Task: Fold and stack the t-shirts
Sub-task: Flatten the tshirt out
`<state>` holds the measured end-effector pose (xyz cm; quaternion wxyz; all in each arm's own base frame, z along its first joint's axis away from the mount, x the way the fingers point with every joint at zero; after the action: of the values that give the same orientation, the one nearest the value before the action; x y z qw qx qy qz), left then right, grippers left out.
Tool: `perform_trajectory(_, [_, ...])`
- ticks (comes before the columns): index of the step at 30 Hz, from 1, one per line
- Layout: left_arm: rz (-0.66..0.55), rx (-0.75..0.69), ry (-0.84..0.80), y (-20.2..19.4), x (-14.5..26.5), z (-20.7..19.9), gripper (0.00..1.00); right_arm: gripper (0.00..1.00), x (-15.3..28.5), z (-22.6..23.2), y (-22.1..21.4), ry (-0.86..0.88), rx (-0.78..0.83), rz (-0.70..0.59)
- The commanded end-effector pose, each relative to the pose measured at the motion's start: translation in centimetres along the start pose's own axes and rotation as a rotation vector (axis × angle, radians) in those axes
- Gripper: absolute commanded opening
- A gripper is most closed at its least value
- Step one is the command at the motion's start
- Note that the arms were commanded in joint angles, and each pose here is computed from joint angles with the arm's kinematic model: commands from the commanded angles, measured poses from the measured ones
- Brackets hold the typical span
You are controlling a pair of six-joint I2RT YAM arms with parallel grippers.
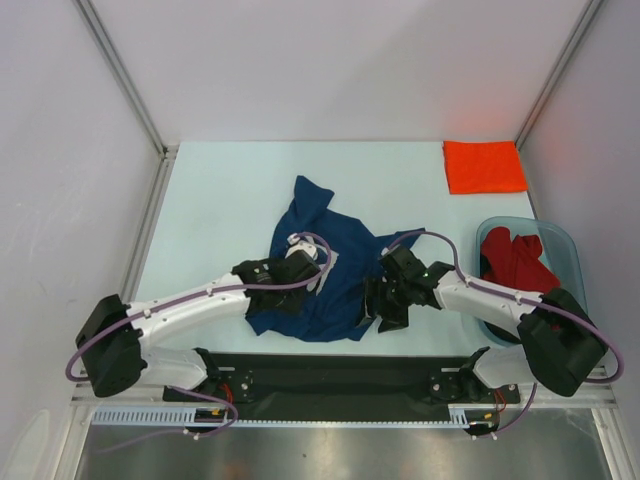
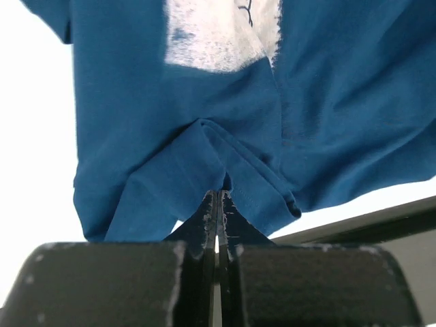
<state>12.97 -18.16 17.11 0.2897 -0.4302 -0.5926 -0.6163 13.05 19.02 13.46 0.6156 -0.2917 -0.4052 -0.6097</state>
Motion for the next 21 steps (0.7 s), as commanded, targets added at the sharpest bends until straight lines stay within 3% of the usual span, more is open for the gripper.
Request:
perform_trajectory(1, [-0.012,-0.049,-0.037,1.1,-0.2,-0.8,0.0,0.7,0.6,0.2,-0.2,0.004,-0.002,-0.03])
perform_trajectory(4, [-0.011,-0.069,-0.018,1.1,-0.5,-0.7,0.01,0.69,0.7,0.2,-0.2,0.008,-0.01,-0.04])
perform_trajectory(9, [-0.016,-0.089,-0.006,1.4,-0.5,-0.7,0.3,0.69,0.8,0.3,-0.1,0.011,-0.012,-0.045])
perform_trajectory(12, [-0.017,-0.104,-0.014,1.4,-0.5,-0.8,0.41,0.69,0.7,0.3,-0.2,0.015,-0.017,-0.048])
perform_trajectory(21, [0.016,-0.147,-0.033,0.5,-1.6,-1.3,0.43,0.69,0.7,0.4,-0.1,0.021,-0.026,-0.053])
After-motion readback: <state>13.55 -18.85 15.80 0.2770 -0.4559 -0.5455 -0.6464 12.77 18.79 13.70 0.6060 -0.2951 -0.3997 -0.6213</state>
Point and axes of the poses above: each gripper's point midway between its finger pads, its own x axis back along the fingers, its own z axis along the line the jaws close on, y = z × x, the point moved 10 cm from there along x, back along the fingers, and after that the axes turned 9 degrees about x, right-handed, at the moved point
